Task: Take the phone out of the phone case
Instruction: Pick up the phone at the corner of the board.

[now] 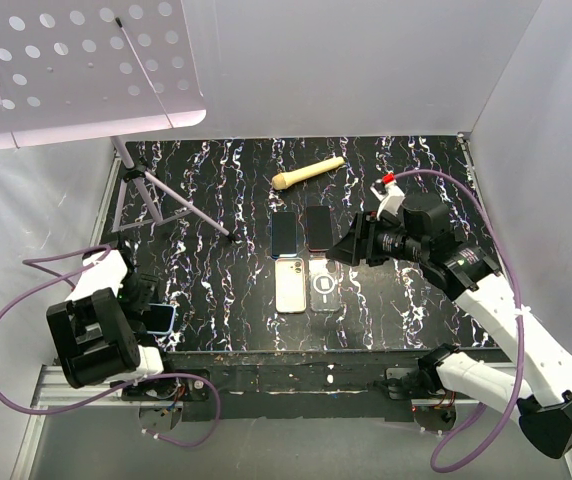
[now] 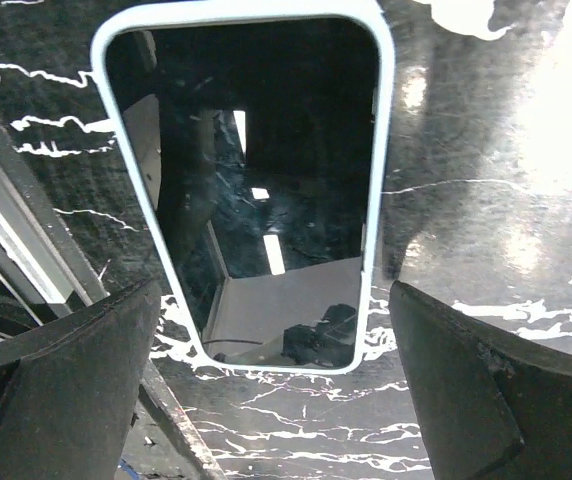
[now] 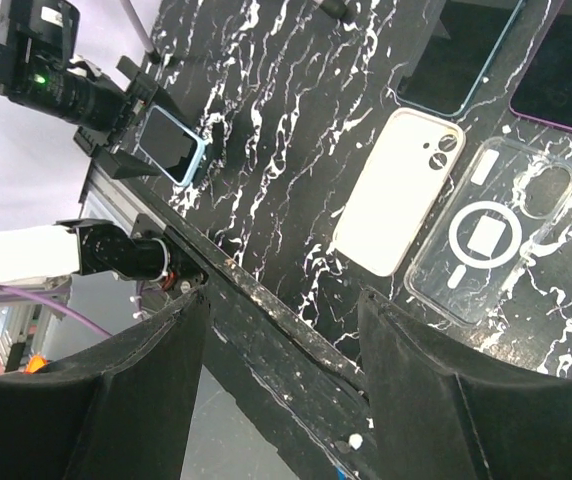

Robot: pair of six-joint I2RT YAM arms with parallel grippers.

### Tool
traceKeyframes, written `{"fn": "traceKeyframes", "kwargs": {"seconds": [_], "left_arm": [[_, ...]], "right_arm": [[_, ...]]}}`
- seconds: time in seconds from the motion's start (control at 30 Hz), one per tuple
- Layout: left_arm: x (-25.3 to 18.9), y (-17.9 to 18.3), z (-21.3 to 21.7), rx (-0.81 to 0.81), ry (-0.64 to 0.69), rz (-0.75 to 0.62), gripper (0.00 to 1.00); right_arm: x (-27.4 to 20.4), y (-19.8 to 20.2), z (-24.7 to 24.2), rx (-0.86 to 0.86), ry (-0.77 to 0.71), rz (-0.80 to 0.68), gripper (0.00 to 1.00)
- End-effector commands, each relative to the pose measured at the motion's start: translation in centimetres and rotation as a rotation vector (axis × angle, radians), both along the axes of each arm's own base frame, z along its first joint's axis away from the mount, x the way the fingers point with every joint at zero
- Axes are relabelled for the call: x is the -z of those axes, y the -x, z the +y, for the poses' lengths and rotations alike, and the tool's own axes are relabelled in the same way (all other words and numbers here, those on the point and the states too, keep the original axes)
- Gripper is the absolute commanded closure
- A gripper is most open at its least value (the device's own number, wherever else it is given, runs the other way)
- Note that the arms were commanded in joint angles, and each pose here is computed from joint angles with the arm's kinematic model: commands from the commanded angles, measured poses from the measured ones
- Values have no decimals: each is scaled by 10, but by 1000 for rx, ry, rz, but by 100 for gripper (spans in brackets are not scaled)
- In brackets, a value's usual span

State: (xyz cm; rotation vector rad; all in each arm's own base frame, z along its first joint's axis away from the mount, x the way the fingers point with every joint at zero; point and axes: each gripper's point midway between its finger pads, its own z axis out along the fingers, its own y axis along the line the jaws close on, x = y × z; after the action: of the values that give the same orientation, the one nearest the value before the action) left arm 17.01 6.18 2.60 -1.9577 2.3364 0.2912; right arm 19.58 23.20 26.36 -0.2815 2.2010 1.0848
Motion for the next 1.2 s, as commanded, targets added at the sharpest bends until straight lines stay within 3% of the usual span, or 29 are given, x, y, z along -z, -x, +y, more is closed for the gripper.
{"fn": "traceKeyframes", "kwargs": {"seconds": [0.0,0.2,0.47,0.73,0.8,0.93,1.17], "left_arm": [[1,22,6,-61,-50,85,2],[-3,28,7,-81,-72,80,2],[24,19,-13,-76,33,0,2],[16,-3,-11,-24,4,-189,33],[8,0,-11,-15,-9,-212,47],[-11,-2,-16,7,-15,-317,64],[-19,-5,-80,109,212,-381,95]], "right_arm": [[-4,-4,0,-8,-15,-46,33],[-1,-4,3,-16,-21,-36,33],[1,-5,5,-22,-28,-22,33],[3,-2,1,-5,-29,-23,34],[5,-2,-1,2,-24,-21,34],[3,-2,-1,6,-30,-24,33],[14,-2,0,5,-28,9,34]]}}
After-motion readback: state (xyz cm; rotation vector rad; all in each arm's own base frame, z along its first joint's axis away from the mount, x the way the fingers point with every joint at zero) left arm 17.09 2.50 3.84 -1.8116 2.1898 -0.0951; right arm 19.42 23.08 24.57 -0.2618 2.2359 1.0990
